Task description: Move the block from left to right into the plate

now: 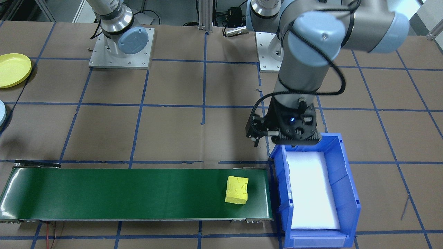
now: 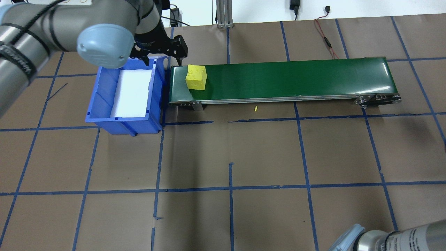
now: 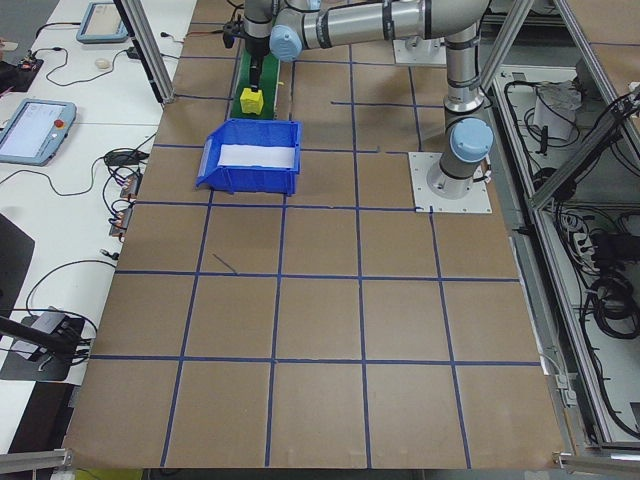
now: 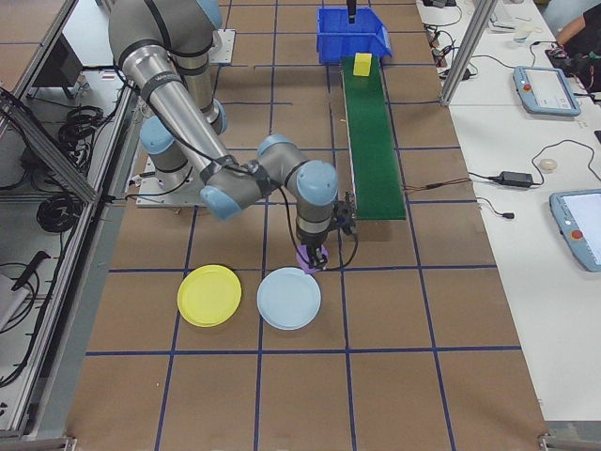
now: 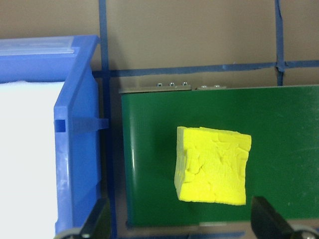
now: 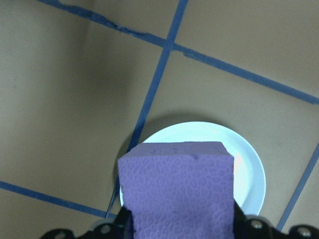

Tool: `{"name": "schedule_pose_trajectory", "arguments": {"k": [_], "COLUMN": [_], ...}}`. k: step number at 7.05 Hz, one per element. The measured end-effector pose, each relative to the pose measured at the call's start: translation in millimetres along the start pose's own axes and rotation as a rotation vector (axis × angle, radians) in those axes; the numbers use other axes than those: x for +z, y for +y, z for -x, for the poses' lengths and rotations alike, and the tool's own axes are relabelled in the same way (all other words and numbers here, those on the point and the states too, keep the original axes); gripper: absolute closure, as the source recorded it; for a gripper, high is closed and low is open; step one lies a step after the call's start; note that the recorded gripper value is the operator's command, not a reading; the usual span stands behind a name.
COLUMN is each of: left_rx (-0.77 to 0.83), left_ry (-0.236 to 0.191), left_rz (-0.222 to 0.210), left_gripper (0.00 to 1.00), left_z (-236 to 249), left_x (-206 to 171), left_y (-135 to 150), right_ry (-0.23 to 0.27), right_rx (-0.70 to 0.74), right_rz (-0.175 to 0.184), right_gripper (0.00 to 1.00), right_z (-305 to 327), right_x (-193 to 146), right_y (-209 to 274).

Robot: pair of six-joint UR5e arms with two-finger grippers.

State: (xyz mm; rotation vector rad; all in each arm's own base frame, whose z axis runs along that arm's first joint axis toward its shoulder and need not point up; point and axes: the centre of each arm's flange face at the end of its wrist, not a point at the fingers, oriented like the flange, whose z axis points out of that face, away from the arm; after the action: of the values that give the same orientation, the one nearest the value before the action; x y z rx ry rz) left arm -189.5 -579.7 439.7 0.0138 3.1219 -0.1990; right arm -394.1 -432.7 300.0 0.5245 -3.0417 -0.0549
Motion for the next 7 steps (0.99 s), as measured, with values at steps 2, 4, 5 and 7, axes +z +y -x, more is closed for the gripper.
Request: {"name": "schedule_pose_trajectory", "arguments": {"k": [2, 4, 5, 7], "left_rx": [-0.029, -0.02, -0.014, -0.003], "left_ry": [-0.007, -0.01, -0.011, -0.014], "left_rz": [0.026, 0.039, 0.056, 0.066], "left_gripper": [0.0, 0.0, 0.0, 0.0], "left_z": [37, 49, 53, 70], "left_x": [-60, -89, -86, -88], "left_y": [36, 64, 71, 83], "right_ry": [-0.032, -0.014, 0.01, 0.03], "right_rx": [0.059, 0.107, 0.169, 0.239], "right_rz": [-0.001, -0.03, -0.041, -0.078], "right_gripper": [0.0, 0.0, 0.0, 0.0], "right_z": [-17, -24, -22, 13], "right_x": [66, 61, 40, 5], "right_y": [45, 53, 47, -15]}}
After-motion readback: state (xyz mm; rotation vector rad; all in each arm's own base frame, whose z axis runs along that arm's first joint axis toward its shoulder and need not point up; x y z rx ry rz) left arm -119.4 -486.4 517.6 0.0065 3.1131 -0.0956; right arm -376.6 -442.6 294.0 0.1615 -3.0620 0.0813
